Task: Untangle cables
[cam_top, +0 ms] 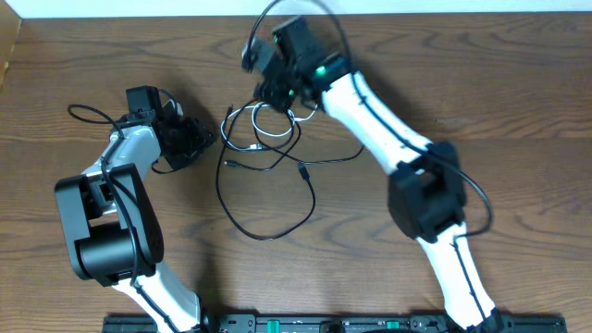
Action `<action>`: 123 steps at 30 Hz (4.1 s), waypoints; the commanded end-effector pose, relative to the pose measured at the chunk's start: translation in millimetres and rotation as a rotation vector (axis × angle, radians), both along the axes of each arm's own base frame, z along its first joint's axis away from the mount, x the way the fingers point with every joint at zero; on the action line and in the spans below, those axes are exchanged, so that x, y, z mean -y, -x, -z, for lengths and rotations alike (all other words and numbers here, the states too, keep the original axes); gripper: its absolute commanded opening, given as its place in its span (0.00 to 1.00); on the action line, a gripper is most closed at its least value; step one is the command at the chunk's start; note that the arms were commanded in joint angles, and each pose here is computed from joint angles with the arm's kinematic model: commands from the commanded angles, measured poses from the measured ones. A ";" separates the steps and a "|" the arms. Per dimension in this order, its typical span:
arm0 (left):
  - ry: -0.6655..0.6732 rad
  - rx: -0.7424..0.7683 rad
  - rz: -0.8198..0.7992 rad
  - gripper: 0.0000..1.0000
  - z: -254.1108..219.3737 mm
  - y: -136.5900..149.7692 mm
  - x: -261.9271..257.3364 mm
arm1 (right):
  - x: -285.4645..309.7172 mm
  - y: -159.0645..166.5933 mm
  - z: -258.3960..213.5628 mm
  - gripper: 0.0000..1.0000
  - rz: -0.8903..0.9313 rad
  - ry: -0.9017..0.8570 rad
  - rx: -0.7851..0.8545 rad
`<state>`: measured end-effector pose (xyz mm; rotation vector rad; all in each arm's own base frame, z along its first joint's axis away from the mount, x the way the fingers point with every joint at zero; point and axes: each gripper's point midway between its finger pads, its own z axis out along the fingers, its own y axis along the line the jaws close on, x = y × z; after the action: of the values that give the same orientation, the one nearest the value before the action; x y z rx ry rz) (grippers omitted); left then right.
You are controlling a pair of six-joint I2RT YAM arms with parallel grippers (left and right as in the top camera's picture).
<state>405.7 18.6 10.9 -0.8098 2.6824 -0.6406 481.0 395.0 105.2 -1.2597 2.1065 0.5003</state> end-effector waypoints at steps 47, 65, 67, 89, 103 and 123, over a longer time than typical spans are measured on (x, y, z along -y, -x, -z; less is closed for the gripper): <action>0.009 -0.073 -0.004 0.50 21.1 13.5 3.7 | 2.7 6.2 -31.6 0.01 -0.061 -0.075 -0.010; -0.149 -0.133 -0.109 0.62 14.8 25.1 -25.4 | -2.7 63.1 -6.5 0.44 -0.107 -0.001 -0.212; -0.151 -0.137 -0.111 0.62 15.1 25.8 -25.8 | -5.9 71.3 7.4 0.42 -0.117 0.020 -0.235; -0.151 -0.137 -0.111 0.62 15.1 25.8 -25.7 | -30.8 98.8 127.4 0.41 -0.072 -0.108 -0.646; -0.151 -0.137 -0.111 0.62 15.1 25.8 -25.7 | -29.1 106.0 59.9 0.13 -0.217 -0.488 -0.960; -0.018 -0.036 0.019 0.71 2.3 13.2 1.9 | -8.5 69.4 -79.6 0.01 -0.328 -0.641 -0.635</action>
<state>398.5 30.9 13.6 -0.8705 2.6939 -0.5096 413.2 401.4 100.0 -1.0333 2.1154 1.8502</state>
